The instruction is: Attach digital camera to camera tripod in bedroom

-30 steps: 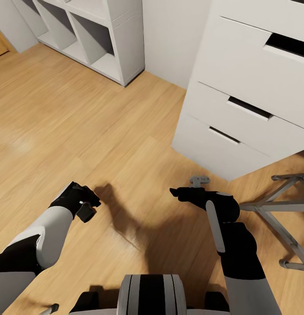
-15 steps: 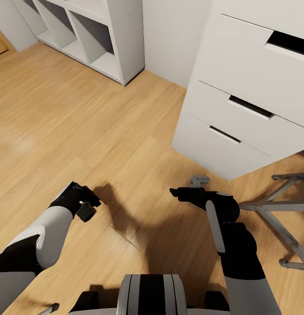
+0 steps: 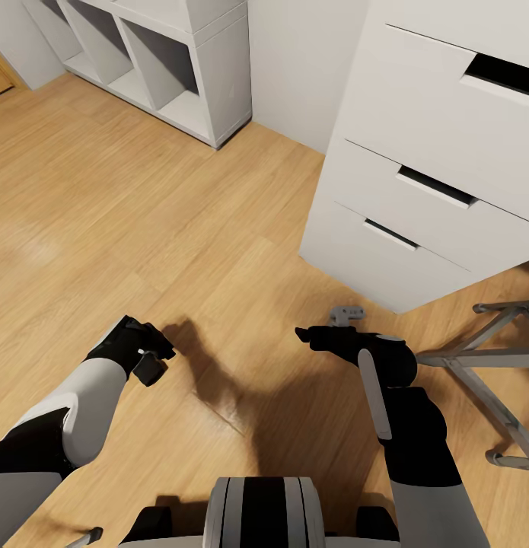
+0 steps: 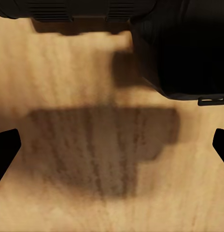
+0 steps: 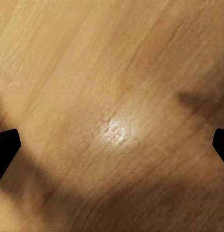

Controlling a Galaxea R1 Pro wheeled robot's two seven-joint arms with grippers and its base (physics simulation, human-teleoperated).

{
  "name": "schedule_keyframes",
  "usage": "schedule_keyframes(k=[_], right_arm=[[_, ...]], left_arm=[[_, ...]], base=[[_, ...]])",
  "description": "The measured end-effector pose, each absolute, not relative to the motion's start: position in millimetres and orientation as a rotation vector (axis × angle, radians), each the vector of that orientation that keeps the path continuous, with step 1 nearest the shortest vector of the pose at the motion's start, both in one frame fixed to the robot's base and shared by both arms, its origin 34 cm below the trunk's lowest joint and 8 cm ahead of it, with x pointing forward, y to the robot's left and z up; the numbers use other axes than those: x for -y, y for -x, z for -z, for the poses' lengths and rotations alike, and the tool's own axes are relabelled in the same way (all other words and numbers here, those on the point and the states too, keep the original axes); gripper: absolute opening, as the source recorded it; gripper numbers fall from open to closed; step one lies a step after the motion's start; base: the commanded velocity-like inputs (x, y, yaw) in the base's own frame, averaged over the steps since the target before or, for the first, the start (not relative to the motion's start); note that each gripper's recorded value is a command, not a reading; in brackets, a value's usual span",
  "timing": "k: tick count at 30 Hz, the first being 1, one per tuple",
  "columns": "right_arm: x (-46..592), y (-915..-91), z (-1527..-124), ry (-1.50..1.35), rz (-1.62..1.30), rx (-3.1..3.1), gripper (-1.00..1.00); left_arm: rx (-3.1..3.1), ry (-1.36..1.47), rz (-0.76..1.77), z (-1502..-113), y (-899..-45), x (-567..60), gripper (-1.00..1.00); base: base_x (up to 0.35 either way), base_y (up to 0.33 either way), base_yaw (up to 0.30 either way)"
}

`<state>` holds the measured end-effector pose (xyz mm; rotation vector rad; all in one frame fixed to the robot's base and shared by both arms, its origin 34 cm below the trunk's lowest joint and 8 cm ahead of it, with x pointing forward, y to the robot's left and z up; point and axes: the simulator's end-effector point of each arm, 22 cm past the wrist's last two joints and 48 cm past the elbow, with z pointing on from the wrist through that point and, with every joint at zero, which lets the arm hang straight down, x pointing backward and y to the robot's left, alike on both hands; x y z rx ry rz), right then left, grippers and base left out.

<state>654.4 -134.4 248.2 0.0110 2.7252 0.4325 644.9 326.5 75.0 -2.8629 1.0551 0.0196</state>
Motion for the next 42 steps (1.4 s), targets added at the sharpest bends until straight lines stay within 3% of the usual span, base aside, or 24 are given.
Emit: schedule_keyframes(k=[42], right_arm=[[134.3,-654.7,-248.3,-0.011,-0.432,-2.724,1.0]], left_arm=[[-1.038,2.852,-0.02,-78.0,-648.7,-339.2,1.0]], base=[[0.0,0.0,0.0]])
